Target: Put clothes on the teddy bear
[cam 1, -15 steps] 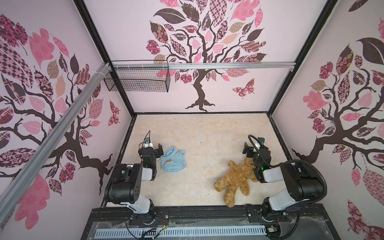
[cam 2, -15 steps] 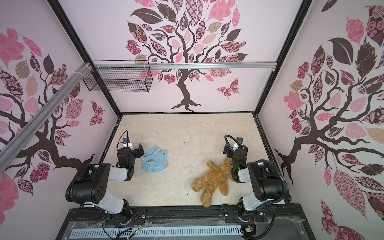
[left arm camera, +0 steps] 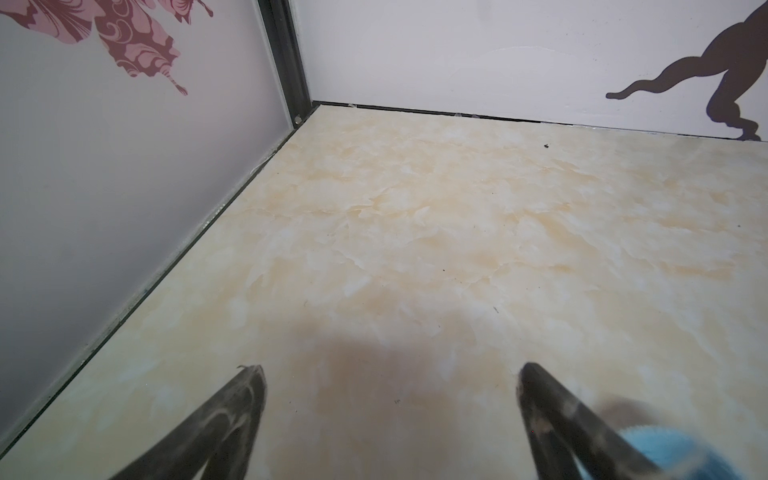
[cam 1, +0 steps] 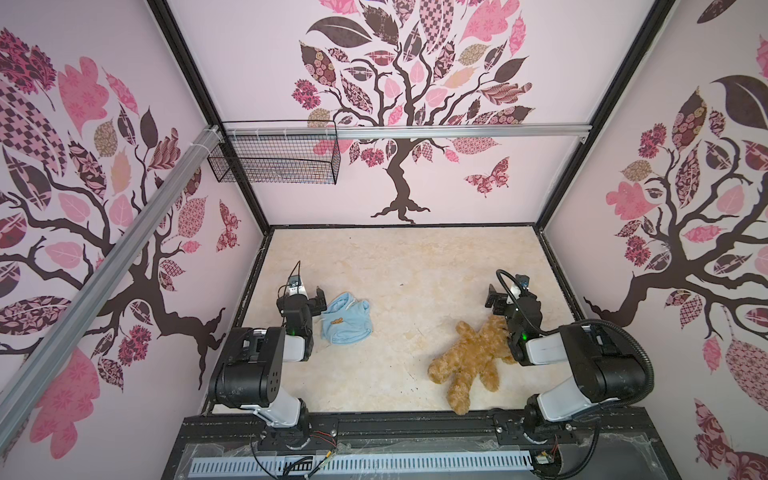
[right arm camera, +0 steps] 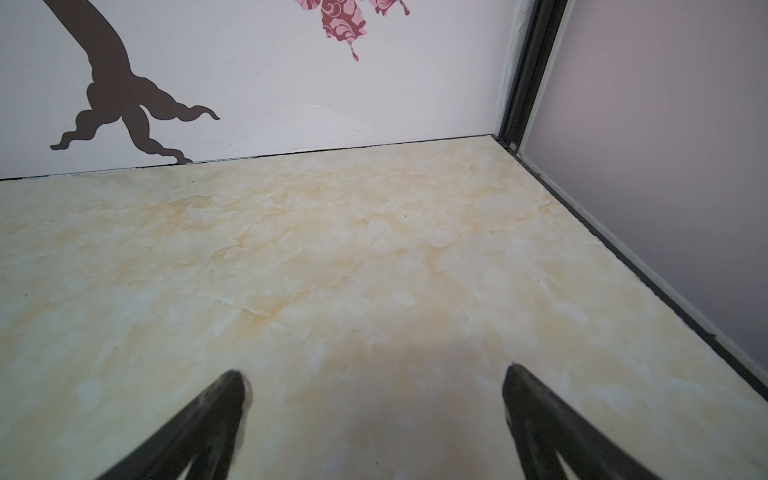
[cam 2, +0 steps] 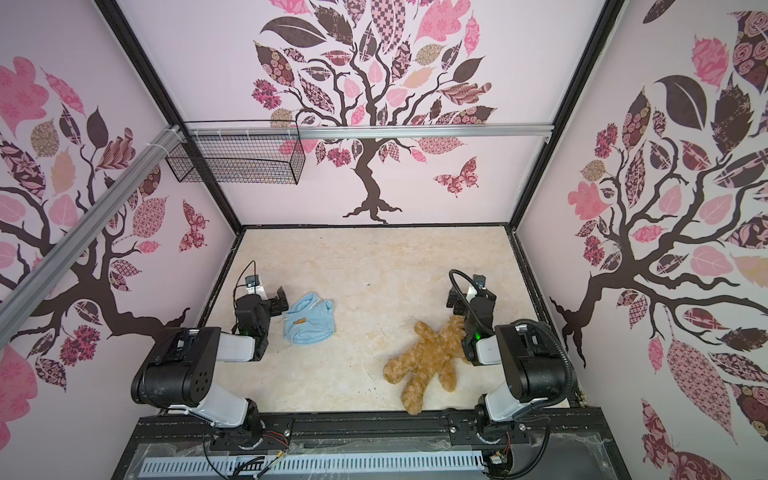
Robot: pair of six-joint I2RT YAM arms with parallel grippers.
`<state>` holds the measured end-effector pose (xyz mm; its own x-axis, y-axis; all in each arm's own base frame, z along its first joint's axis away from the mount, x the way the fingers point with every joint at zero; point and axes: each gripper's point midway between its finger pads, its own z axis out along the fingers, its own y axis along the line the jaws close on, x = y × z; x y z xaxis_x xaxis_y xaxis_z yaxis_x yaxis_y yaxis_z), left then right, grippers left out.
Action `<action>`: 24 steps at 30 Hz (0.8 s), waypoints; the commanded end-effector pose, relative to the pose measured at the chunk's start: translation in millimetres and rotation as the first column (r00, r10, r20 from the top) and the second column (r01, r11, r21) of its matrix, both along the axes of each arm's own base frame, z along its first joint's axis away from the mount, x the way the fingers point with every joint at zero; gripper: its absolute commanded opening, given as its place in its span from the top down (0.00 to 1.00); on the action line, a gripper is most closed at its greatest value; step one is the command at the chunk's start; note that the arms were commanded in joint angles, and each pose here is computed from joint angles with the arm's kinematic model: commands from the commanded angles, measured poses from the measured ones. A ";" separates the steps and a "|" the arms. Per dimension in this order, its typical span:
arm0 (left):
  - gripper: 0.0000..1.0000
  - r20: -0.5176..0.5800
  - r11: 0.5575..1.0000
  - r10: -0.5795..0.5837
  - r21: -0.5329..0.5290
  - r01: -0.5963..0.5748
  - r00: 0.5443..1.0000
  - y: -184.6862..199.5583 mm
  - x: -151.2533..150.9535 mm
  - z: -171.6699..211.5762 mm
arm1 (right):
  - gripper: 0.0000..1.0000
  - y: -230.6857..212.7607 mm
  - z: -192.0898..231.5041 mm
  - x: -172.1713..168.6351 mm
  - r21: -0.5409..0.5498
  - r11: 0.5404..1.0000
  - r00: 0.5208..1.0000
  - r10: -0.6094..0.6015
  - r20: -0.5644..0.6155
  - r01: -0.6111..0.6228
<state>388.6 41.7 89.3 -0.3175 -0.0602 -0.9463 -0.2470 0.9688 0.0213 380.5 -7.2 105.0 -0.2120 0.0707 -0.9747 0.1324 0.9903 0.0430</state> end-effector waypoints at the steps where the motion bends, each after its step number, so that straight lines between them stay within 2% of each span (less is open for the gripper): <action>1: 0.03 0.037 1.000 0.003 -0.004 -0.002 0.999 -0.1 6.1 13.1 | 0.00 0.7 6.4 5.4 0.016 1.000 1.000 0.001 0.022 -0.001; 18: 0.03 0.049 1.000 0.001 -0.011 -0.001 0.999 1.4 5.3 15.0 | 0.00 1.8 12.7 1.7 0.011 1.000 0.999 0.006 0.052 -0.006; 21: 0.03 0.088 0.997 0.073 -0.021 -0.072 0.993 12.3 -0.8 30.4 | 0.00 -7.2 30.2 -5.0 0.021 0.998 0.995 -0.054 0.082 0.052; 24: 0.03 0.024 0.986 0.159 -0.053 -0.158 0.987 24.7 -10.0 43.9 | 0.00 -29.6 46.2 -13.2 0.096 0.975 0.978 -0.207 0.034 0.203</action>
